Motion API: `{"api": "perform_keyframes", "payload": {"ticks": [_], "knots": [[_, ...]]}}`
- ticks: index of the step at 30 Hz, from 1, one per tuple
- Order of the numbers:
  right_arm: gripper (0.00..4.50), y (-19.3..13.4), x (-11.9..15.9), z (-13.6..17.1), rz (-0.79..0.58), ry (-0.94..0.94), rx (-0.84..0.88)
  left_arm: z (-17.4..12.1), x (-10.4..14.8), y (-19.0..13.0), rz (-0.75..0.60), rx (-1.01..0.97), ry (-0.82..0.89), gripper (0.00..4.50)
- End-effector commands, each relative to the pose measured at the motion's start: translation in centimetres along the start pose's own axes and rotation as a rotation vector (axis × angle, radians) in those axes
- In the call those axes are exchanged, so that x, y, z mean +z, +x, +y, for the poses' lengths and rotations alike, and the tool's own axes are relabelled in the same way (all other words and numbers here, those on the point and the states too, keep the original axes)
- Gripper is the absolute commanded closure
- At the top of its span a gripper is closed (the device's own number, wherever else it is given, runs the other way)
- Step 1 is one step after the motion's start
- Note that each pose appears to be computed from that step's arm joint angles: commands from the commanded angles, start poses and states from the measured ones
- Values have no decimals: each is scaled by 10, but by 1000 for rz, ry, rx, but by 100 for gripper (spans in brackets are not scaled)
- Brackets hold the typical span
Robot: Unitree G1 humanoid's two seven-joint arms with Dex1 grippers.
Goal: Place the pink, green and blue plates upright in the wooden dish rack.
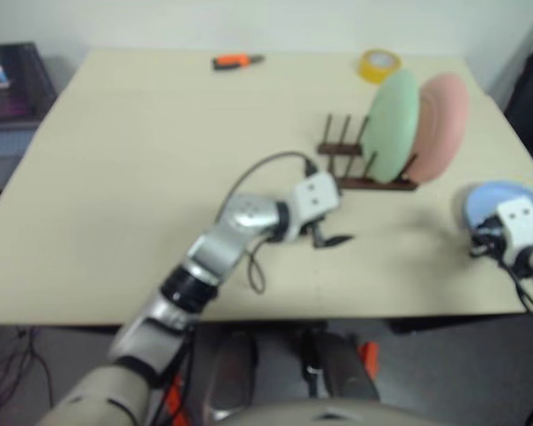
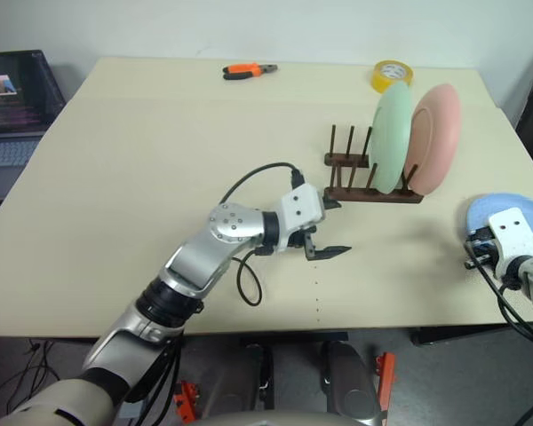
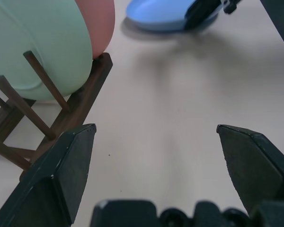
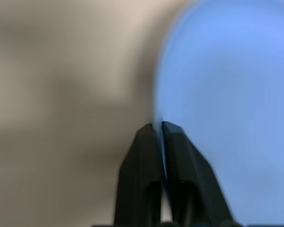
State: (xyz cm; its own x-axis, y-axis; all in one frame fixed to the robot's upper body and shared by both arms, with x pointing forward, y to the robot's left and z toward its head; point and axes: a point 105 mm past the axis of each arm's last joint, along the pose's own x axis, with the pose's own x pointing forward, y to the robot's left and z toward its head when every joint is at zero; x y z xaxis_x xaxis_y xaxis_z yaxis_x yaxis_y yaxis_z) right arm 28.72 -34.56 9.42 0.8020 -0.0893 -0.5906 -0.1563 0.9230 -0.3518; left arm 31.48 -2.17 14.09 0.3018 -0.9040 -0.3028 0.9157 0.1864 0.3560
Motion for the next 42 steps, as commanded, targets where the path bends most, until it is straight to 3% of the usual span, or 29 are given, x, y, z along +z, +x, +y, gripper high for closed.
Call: {"api": "perform_keyframes", "payload": {"ticks": [1, 12, 17, 22, 27, 34, 38, 42], "knots": [[446, -4, -1, -1, 3, 27, 17, 9, 17, -1, -58, 18, 34, 0], [446, -71, 85, 0, -355, 207, 144, 23, 40, -18, -168, -30, 48, 0], [446, -134, 118, -31, -507, 217, 75, 25, 50, -35, -217, -105, 69, 0], [446, -170, 146, -39, -666, 229, 64, 32, 53, -38, -237, -113, 68, 0], [446, -196, 185, -19, -873, 220, 186, 44, 64, -44, -307, -59, 47, 0], [446, -215, 238, 26, -1144, 278, 530, 73, 73, -65, -402, 160, -1, 0], [446, -222, 257, 45, -1211, 312, 683, 80, 66, -76, -392, 253, -21, 0], [446, -218, 281, 67, -1232, 357, 857, 82, 40, -97, -314, 372, -47, 0]]}}
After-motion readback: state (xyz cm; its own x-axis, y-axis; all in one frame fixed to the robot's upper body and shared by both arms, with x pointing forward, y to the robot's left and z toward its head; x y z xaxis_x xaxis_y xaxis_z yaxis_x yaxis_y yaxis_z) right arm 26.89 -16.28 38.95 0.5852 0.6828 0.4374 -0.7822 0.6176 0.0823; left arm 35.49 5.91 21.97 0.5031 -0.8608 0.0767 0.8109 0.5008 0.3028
